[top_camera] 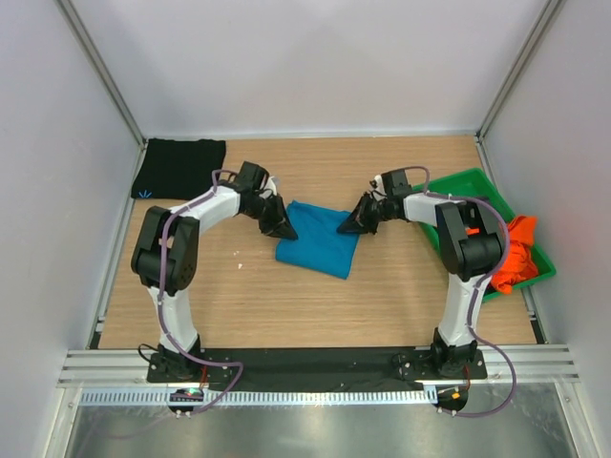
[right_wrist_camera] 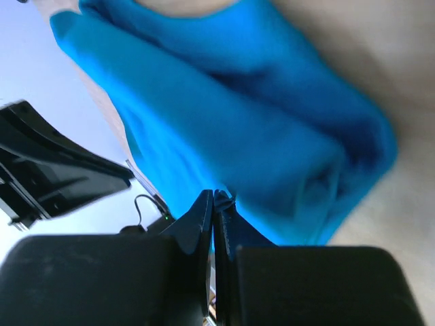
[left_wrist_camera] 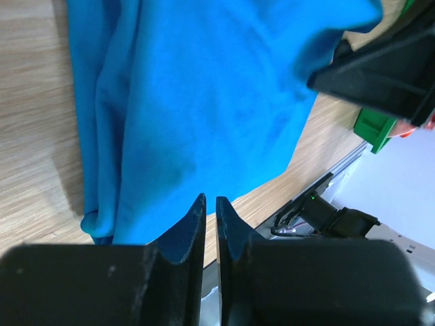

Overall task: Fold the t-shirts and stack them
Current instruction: Fold the tshirt, then neatly place the folded tshirt to the corner

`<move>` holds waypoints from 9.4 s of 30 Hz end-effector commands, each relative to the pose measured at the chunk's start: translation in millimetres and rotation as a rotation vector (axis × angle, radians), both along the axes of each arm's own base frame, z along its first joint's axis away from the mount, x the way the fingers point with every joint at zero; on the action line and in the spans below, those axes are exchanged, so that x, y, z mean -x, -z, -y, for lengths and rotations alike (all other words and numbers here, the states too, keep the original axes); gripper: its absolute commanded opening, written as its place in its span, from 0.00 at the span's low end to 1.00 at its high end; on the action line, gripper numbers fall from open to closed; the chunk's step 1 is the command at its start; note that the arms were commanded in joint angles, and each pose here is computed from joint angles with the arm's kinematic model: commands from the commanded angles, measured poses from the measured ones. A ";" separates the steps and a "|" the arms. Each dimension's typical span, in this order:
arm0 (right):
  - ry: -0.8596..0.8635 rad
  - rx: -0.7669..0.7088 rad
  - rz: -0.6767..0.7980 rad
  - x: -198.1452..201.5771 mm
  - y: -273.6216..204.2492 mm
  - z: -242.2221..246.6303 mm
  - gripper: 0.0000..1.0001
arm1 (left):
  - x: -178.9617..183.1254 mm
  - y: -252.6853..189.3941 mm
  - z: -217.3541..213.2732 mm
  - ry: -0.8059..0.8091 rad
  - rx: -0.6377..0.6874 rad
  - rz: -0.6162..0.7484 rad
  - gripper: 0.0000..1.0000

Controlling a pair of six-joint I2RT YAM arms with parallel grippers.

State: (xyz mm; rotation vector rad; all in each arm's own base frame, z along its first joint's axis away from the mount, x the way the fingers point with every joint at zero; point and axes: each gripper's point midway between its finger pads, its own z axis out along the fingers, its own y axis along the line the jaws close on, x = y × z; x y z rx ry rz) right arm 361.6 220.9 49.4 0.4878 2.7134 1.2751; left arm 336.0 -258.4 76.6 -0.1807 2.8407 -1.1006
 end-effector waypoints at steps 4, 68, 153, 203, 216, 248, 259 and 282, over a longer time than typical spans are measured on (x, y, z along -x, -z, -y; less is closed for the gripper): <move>0.050 -0.128 0.162 -59.5 -7.7 -14.4 0.06 | 5.9 16.6 -0.4 -0.001 0.007 -0.021 0.09; -0.345 -0.168 0.069 15.9 -45.5 -84.9 0.10 | -23.6 -6.9 17.5 -0.062 0.254 -0.014 0.18; -0.047 -0.133 0.084 -62.3 -1.9 12.5 0.11 | -133.6 -8.2 46.0 -0.078 0.307 0.139 0.26; -0.265 0.279 0.221 131.6 -117.8 48.8 0.56 | -131.2 21.6 -14.6 0.106 -0.333 0.406 0.73; -0.259 0.247 0.182 142.0 -104.8 62.3 0.57 | -98.5 66.8 21.9 0.133 -0.351 0.337 0.70; -0.259 0.216 0.174 148.5 -110.4 54.8 0.58 | -114.0 -51.3 -28.8 -0.015 -0.551 0.651 0.00; -0.294 0.196 0.180 150.2 -116.3 41.5 0.58 | -121.7 -102.1 -77.6 -0.003 -0.797 0.751 0.00; -0.354 0.214 0.102 140.7 -97.9 27.3 0.60 | -178.4 -186.1 -181.1 0.006 -1.150 0.901 0.00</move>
